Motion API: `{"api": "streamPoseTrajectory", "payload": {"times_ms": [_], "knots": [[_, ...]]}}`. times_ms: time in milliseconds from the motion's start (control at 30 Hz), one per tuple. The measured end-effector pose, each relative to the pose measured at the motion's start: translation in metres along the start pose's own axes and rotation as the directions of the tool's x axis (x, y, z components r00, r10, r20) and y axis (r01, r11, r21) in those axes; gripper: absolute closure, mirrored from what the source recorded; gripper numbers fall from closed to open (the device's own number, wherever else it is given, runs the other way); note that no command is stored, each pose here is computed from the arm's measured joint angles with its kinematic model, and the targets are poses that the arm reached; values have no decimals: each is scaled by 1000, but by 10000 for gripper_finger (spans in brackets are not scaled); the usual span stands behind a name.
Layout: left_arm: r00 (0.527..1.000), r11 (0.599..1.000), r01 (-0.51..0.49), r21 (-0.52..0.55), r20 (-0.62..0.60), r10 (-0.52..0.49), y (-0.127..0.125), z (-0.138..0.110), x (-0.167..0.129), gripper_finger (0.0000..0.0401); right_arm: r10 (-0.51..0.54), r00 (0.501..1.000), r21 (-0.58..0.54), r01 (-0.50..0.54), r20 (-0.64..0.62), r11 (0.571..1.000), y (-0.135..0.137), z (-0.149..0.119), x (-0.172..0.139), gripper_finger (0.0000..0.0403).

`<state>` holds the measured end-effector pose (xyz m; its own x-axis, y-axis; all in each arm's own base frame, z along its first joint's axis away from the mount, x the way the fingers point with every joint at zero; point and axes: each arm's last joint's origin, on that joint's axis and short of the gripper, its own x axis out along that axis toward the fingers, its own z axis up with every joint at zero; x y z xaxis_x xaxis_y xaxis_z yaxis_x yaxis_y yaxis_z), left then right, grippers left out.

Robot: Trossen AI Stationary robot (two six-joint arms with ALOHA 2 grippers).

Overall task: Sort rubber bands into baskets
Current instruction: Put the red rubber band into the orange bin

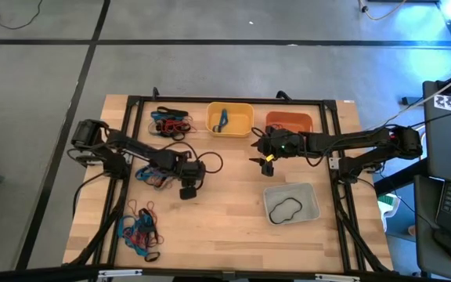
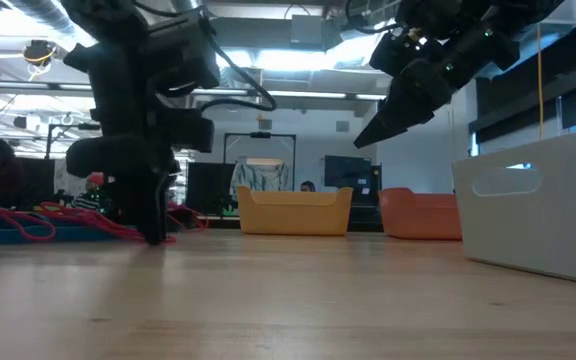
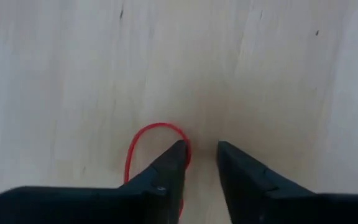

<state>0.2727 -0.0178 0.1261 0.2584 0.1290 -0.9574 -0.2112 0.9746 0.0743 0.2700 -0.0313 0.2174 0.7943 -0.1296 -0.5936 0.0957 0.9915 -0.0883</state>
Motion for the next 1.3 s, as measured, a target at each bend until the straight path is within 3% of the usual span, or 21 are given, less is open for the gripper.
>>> {"api": "streamPoseTrajectory", "payload": {"times_ms": [233,567,800,967,1300], "knots": [[999,999,34,35,21,-34,0,2,1,393,0,1000,-1,0,-1,1000,0,0,0,142],[982,997,38,63,180,-49,-7,13,-27,398,0,1000,-3,0,0,1000,0,0,0,142],[943,993,55,105,321,-86,-12,24,-38,399,0,1000,-3,0,0,1000,0,0,0,142],[886,988,54,148,450,-116,-15,36,-43,399,0,1000,-3,0,0,1000,0,0,0,142],[676,979,2,203,721,-151,-19,60,-61,400,1,1000,-4,-1,-9,1000,0,-1,3,142]]}}
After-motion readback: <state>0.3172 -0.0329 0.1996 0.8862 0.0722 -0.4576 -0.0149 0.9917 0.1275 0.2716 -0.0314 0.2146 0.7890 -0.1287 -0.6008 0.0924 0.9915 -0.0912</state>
